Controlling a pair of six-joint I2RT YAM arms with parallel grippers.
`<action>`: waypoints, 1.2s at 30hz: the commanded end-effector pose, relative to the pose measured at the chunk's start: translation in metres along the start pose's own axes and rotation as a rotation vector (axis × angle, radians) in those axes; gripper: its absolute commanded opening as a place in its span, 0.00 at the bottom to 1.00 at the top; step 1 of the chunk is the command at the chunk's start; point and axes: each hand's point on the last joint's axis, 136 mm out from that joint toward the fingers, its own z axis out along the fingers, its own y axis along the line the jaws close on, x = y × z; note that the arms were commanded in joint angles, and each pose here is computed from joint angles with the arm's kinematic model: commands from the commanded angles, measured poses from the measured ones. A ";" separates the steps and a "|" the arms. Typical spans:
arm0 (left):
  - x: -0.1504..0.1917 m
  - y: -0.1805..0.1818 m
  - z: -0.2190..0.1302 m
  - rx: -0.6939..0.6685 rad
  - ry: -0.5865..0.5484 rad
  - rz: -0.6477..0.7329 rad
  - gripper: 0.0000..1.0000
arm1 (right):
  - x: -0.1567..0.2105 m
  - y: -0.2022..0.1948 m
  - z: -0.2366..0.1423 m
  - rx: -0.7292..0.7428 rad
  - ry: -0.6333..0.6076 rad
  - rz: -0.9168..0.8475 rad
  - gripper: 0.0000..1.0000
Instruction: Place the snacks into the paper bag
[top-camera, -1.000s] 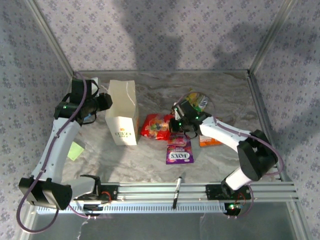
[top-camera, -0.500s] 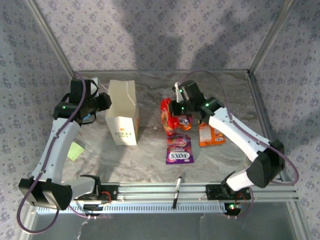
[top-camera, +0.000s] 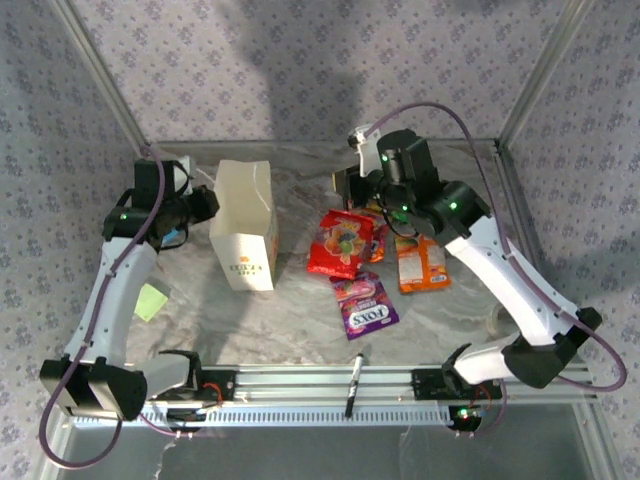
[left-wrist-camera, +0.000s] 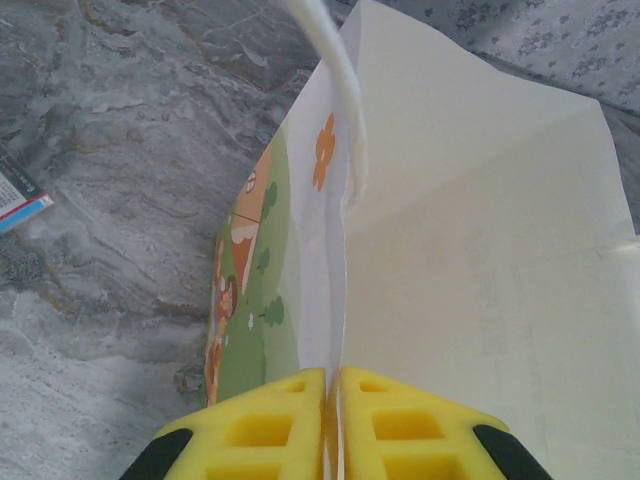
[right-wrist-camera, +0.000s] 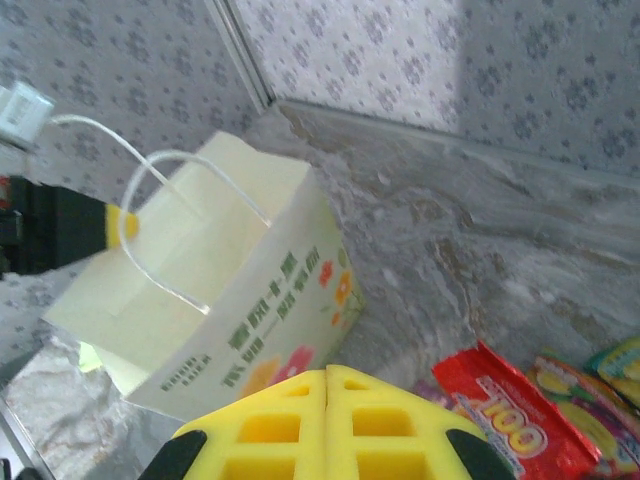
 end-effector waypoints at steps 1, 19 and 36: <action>-0.003 -0.010 -0.006 0.052 -0.019 -0.002 0.13 | 0.046 -0.028 0.019 0.114 0.161 0.010 0.09; -0.003 -0.015 -0.008 0.063 -0.006 0.014 0.14 | 0.146 -0.164 0.107 0.146 0.390 0.338 0.72; -0.002 -0.014 -0.008 0.044 0.006 0.042 0.14 | 0.201 -0.189 0.158 0.084 0.513 0.439 0.73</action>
